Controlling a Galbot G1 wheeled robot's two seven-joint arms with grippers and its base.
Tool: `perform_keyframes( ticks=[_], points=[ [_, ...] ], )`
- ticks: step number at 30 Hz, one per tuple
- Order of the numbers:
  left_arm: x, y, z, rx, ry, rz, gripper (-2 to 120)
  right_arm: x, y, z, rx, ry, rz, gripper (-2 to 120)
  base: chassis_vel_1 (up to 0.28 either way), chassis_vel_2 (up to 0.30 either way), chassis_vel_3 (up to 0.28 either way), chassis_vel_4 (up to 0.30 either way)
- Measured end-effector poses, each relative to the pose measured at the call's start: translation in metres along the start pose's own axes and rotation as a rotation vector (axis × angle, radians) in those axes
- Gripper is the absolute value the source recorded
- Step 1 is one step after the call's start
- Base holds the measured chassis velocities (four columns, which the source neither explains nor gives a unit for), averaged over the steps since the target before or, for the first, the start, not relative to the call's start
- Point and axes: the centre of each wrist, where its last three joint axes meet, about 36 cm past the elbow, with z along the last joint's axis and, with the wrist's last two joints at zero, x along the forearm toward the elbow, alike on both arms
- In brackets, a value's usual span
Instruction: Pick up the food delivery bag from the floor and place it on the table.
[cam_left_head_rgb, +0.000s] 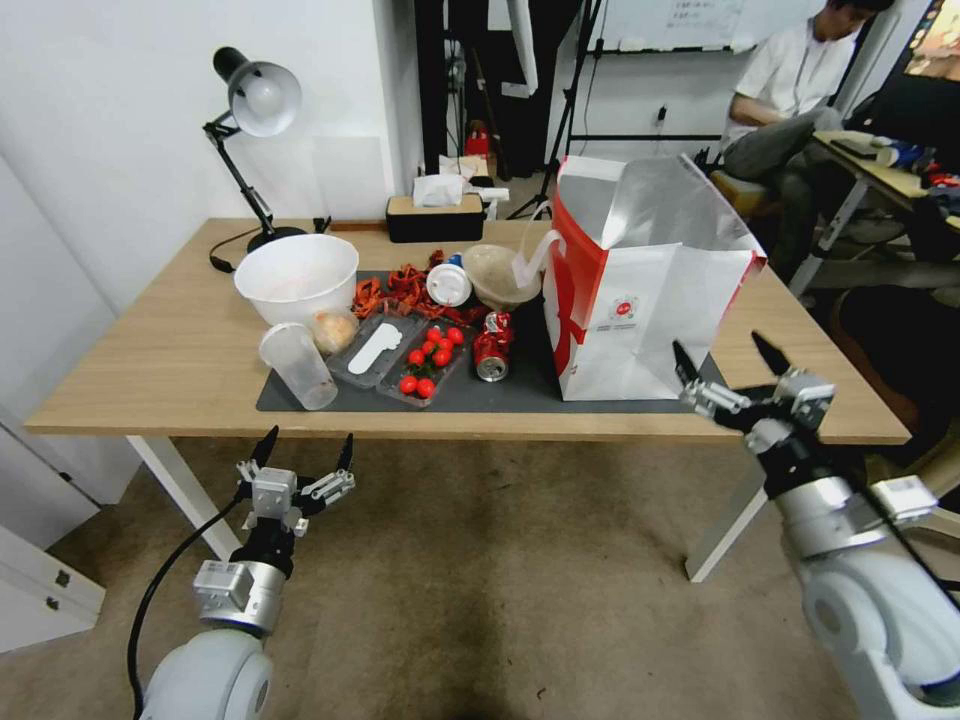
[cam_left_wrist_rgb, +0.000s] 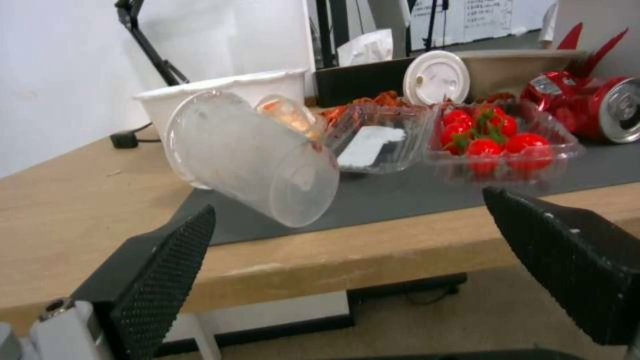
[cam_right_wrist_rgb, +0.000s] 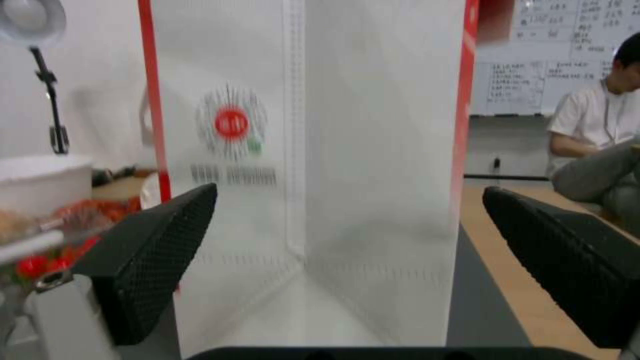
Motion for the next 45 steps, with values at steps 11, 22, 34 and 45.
perform_keyframes(
  ticks=[11,22,34,45],
  points=[
    [-0.001,0.002,0.004,0.0,-0.001,-0.008,100,0.029,0.025,0.063,-0.031,0.035,0.06,100,0.0,0.0,0.0,0.0],
    [0.0,0.001,0.006,0.004,-0.009,-0.003,100,0.033,0.031,0.07,-0.033,0.02,0.078,100,0.0,0.0,0.0,0.0],
    [0.002,0.006,0.008,0.001,-0.019,-0.015,100,0.032,0.028,0.075,-0.029,0.011,0.108,100,0.0,0.0,0.0,0.0],
    [0.001,0.006,0.008,-0.005,-0.018,-0.018,100,0.033,0.027,0.075,-0.027,0.006,0.111,100,0.0,0.0,0.0,0.0]
  ],
)
